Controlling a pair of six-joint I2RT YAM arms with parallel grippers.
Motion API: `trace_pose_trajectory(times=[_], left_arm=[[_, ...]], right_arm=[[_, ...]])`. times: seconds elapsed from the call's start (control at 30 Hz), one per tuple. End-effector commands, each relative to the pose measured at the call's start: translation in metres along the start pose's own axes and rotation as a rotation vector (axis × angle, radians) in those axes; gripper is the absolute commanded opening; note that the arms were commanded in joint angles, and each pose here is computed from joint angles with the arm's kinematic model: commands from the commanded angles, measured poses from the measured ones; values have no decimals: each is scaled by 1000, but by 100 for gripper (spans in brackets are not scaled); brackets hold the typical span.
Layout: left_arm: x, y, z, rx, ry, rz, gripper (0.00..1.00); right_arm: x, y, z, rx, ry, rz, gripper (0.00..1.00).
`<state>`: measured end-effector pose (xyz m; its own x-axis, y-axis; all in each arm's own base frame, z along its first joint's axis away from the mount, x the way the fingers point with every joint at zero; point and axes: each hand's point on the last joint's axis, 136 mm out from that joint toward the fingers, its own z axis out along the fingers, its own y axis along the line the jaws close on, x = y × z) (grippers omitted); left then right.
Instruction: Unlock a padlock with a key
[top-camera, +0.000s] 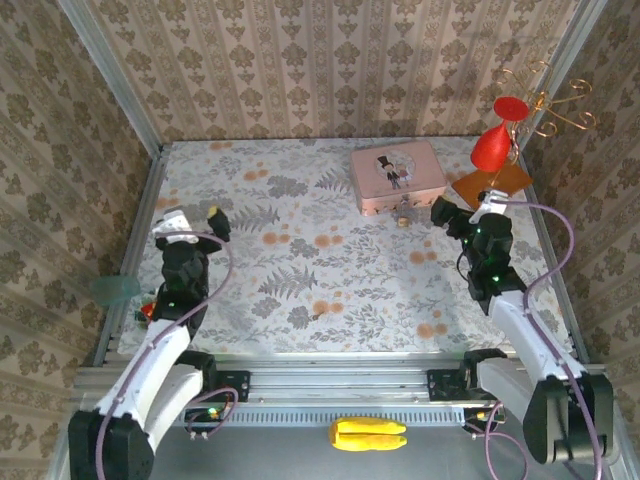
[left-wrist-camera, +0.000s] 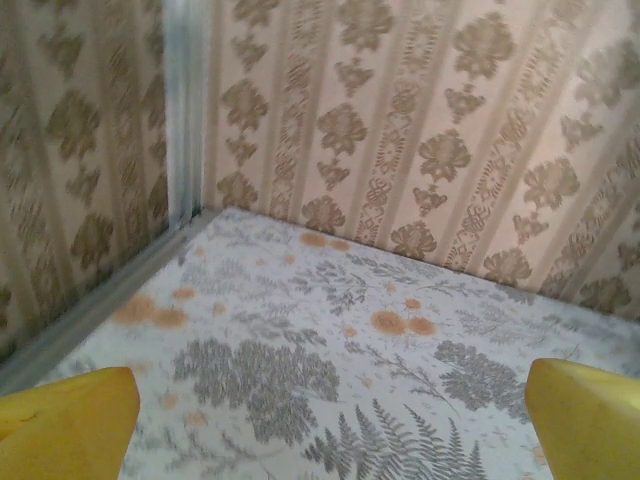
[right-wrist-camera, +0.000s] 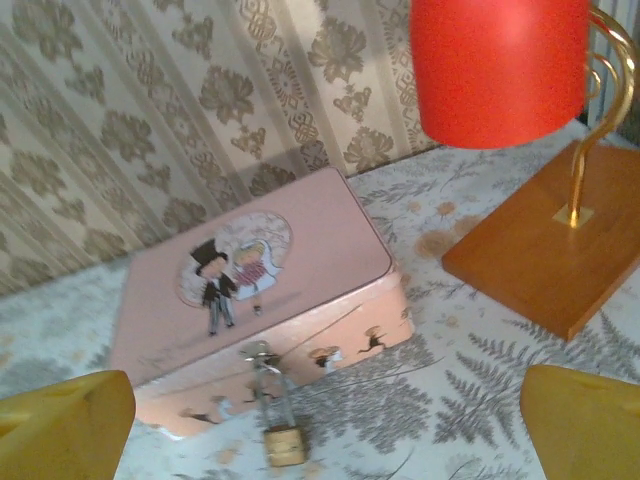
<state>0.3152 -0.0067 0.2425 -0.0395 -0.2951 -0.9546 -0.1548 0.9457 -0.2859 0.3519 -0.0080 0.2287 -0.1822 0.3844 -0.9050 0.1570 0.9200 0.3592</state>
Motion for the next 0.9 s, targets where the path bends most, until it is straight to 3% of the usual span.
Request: trace_pose_trajectory(times=[0.0,0.17,0.27,0.4,0.7,0.87], left_arm=[[29,18,-10,-20,143,-276,100],[20,3,-20,179,106,-438,100],[21,-14,-25,275,170,-388,100],[40,-28,-30,269,334,-262,100],[104,-63,-49,233,602,46,100],[126,-39,-49,126,640,21,100]], right_arm=[[11,3,-9,-30,100,161,100],[33,32,-14,-157,305,149,100],[51,41,-24,-134,386,111,100],[72,70,-44,-123,452,-2,100],[128,130,-75,-113,585,-49,99],[158,167,-88,-124,647,-99,97]])
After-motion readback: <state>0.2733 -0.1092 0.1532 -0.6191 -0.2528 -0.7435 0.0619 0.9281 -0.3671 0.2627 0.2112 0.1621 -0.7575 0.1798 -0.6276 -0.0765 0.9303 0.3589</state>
